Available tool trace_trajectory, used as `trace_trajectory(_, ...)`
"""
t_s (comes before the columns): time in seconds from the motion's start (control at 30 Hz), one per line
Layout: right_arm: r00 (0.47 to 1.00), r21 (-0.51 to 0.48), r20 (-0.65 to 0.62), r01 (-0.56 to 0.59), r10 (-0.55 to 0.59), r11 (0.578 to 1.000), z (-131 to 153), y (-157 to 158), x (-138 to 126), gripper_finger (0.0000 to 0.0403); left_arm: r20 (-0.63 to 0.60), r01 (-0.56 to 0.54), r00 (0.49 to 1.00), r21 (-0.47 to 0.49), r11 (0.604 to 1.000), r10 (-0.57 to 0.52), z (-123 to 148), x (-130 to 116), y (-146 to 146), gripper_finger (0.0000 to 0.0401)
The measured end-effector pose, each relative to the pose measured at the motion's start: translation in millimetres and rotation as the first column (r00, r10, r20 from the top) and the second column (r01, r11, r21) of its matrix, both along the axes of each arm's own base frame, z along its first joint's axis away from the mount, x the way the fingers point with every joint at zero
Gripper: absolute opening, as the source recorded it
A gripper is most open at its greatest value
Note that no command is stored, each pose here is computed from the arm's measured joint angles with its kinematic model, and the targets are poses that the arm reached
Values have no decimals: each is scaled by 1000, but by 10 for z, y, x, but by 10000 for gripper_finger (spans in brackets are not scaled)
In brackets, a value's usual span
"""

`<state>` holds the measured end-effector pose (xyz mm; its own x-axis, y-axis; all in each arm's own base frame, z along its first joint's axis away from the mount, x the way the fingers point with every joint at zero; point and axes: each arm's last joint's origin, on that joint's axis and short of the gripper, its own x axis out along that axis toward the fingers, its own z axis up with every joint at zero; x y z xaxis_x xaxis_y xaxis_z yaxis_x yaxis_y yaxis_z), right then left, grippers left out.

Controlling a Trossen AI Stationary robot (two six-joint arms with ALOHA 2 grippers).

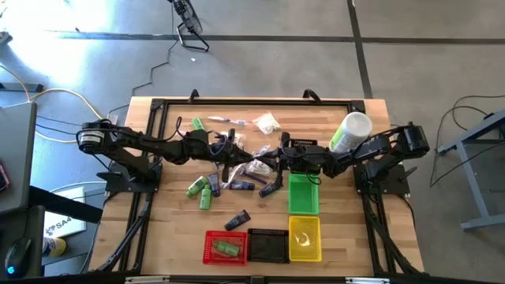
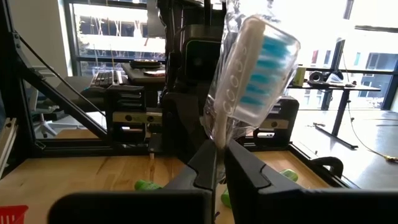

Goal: Pick & Place Travel size toiletries
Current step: Put the top blue toothbrush into the bottom black bin

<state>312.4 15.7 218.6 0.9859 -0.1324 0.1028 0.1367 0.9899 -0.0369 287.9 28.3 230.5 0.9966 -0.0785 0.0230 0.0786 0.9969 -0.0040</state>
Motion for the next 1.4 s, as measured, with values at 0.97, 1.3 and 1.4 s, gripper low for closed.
trace_trajectory(0.97,1000,1,-5,-7,7,1000,-5,6,0,12,14,-4,1000,6,1000,4,88,-56,-4,124)
trace_trajectory(1.3,1000,0,-24,1,-1,1000,-23,3,2,12,-91,-16,996,-6,1000,15,300,-358,-37,124)
trace_trajectory(1.4,1000,0,-25,2,-2,1000,-24,3,2,12,-151,-48,987,-8,999,46,312,-452,-39,124)
